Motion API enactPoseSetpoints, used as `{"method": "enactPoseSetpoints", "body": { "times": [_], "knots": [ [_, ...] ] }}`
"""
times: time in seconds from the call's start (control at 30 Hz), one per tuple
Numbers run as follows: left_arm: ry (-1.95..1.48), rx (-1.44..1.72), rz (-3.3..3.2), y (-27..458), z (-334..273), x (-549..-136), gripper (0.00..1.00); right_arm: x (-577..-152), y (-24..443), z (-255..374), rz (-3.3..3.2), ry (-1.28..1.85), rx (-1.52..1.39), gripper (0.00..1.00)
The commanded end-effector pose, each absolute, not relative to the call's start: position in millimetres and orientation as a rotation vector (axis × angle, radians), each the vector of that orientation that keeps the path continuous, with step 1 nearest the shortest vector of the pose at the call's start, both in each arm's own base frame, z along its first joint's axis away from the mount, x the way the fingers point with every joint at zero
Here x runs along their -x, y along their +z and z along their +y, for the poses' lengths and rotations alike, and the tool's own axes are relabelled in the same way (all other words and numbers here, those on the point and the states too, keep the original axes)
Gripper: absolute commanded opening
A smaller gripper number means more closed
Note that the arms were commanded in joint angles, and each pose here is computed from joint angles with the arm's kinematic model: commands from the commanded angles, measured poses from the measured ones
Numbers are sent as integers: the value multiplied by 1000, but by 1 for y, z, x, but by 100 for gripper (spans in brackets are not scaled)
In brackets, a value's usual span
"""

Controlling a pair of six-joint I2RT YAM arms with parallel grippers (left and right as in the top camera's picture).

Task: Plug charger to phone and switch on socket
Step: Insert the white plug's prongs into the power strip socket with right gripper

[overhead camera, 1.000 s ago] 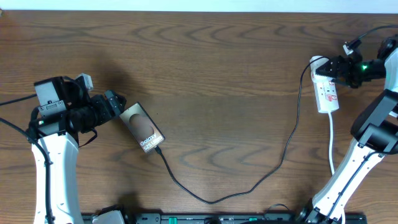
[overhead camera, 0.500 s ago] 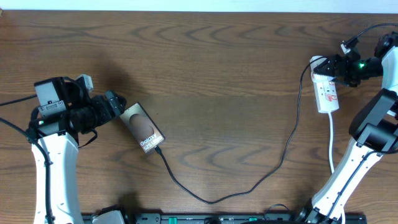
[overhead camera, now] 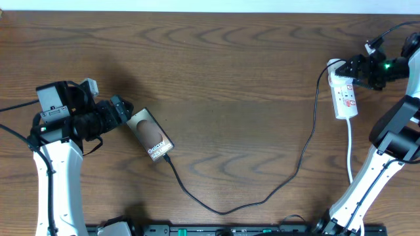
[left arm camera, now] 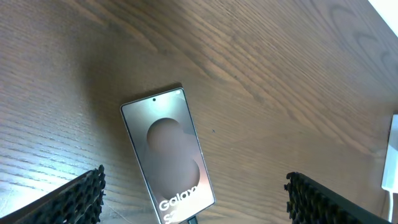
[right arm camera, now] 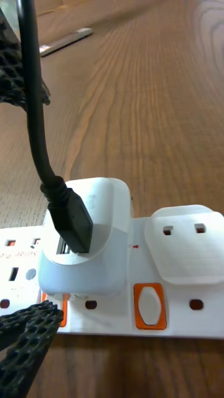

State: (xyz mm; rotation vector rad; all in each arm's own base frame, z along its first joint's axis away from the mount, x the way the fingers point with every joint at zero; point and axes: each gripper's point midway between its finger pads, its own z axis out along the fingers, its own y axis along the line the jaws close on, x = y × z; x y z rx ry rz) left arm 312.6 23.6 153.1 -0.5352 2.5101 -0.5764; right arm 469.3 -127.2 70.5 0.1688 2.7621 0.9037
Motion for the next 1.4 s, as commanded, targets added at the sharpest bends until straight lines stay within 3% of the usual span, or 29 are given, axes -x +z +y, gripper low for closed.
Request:
{"method": "enactPoseSetpoints", "body": {
  "times": [0.0,0.33,1.37],
  "knots": [
    [-570,501,2497,160,25,-317,91,-472,74,-130,2746,907,-180,99],
    [-570,501,2497,160,25,-317,91,-465,64,-136,2845,819,-326,99],
    [-571,502,2499,160,25,-316,91,-470,57,-116,2902,752,-217,99]
  ]
}}
